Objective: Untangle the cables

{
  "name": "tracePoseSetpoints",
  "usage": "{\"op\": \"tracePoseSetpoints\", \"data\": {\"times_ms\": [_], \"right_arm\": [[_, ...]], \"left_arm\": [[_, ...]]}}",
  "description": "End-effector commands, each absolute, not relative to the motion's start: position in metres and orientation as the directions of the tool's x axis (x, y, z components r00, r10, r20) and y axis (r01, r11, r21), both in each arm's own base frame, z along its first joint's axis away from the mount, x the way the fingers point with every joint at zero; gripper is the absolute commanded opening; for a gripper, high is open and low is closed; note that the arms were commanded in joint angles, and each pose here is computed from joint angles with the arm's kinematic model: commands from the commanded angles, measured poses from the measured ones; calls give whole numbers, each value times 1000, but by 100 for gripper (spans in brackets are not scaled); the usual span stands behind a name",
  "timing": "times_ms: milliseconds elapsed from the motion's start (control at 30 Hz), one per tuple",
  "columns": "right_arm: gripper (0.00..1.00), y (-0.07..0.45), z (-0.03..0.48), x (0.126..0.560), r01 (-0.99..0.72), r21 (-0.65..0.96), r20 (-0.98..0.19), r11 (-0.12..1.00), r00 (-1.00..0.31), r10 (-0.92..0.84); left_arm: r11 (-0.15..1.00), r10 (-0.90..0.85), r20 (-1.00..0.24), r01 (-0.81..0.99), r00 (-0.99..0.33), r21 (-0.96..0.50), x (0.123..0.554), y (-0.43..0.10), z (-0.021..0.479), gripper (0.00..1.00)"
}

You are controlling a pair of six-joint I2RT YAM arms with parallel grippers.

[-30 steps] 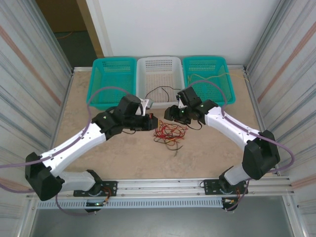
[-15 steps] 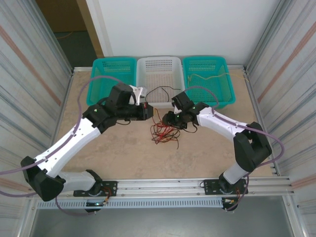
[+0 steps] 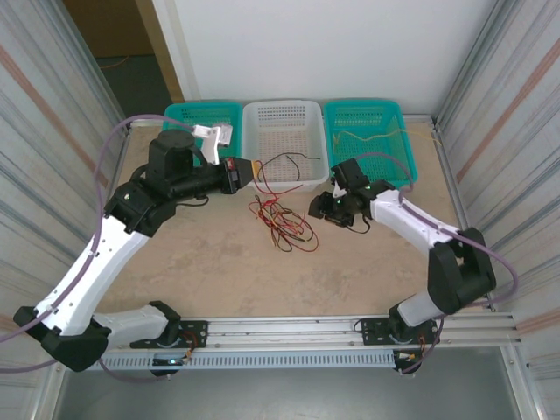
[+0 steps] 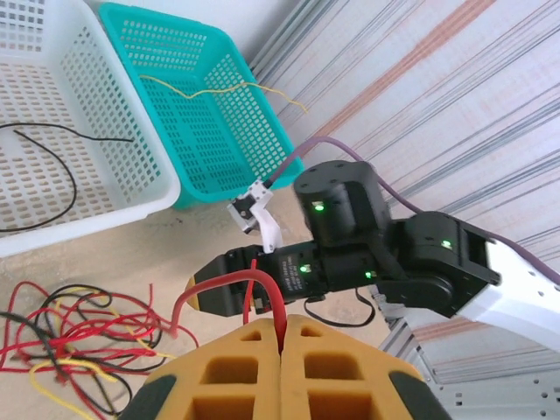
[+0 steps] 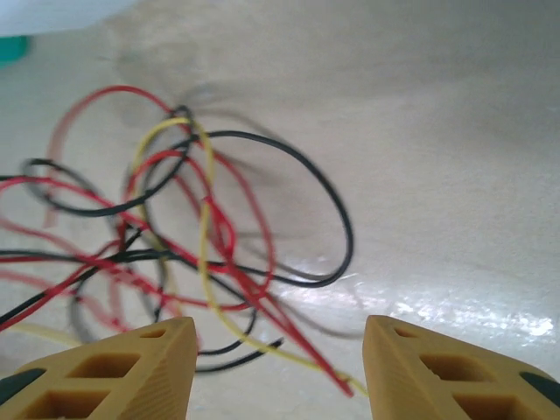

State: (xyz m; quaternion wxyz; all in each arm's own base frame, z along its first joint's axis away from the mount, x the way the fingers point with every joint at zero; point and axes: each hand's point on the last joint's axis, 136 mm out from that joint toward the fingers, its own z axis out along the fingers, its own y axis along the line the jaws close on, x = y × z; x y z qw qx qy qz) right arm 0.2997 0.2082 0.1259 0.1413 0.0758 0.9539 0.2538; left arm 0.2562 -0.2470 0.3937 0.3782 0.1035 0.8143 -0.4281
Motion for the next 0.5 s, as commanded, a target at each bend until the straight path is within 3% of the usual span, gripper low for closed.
{"op": "tracePoseSetpoints", "data": {"times_ms": [0, 200, 467], "right_arm": [[56, 233, 215, 297, -183, 614, -447, 768, -883, 146], [64, 263, 301, 272, -449, 576, -662, 683, -746, 67], [60, 290, 329, 269, -554, 596, -694, 581, -719, 27]], "left_arm": [[526, -177, -687, 522, -705, -671, 254, -260, 401, 0], [492, -186, -681, 533, -708, -688, 259, -268, 408, 0], [404, -203, -691, 583, -694, -705, 253, -276, 431, 0]]}}
